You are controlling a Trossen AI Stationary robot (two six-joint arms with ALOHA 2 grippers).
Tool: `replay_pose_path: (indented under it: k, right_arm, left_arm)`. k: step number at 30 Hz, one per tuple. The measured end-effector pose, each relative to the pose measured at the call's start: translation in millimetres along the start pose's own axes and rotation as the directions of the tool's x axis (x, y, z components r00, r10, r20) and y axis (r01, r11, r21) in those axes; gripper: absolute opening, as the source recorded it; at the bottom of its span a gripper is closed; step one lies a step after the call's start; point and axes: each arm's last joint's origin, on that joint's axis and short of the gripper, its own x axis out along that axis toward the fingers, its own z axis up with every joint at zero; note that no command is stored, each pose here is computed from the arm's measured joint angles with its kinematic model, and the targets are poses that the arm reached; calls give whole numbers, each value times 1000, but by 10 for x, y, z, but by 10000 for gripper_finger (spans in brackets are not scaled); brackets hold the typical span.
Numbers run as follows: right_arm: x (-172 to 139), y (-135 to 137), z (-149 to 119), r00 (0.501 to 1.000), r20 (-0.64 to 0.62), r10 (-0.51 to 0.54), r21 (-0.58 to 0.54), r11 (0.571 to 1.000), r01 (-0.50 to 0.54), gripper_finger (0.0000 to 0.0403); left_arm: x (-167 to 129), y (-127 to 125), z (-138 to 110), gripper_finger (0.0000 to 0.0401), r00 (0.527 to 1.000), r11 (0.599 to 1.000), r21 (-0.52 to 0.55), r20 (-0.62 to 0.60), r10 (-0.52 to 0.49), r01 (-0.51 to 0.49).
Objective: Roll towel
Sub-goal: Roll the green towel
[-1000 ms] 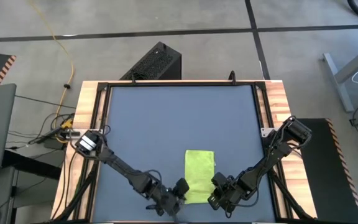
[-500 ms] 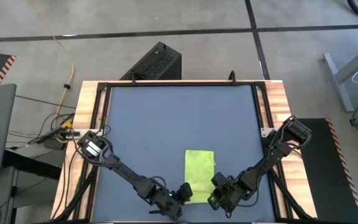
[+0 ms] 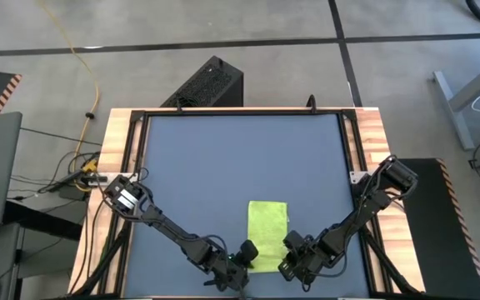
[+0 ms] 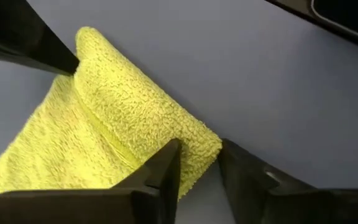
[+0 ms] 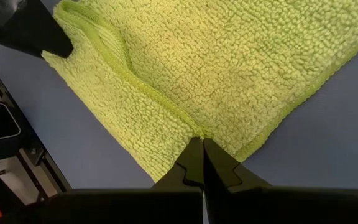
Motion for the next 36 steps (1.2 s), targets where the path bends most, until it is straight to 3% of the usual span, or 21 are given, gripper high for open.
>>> replay_pose_path:
  k: [6, 11, 14, 23, 27, 32, 36]
  right_arm:
    - [0, -4, 1, 1000, -2, -5, -2, 1000, 5, 18]
    - [-4, 5, -18, 1000, -4, 6, -68, 998, -7, 31]
    - [-5, 3, -20, 1000, 6, 6, -34, 999, -6, 45]
    - [-22, 16, -11, 1000, -5, 16, -3, 1000, -16, 134]
    - [-169, 18, -25, 1000, -14, 20, -22, 1000, -20, 168]
    - [-479, -31, -73, 1000, 8, -5, -26, 1000, 5, 179]
    - [-627, -30, -162, 999, 34, 37, -142, 989, -32, 175]
  left_arm:
    - [21, 17, -68, 10, 997, 995, -77, -29, -70, 68]
    - [44, 86, -123, 2, 990, 975, -181, -25, -136, 129]
    - [56, 125, -144, 1, 982, 951, -252, -4, -187, 180]
    - [71, 190, -184, 0, 964, 898, -358, 25, -265, 256]
    - [80, 221, -201, 0, 955, 876, -388, 40, -292, 285]
    - [92, 254, -213, 0, 951, 861, -411, 58, -303, 299]
    - [104, 284, -218, 0, 943, 844, -425, 87, -322, 327]
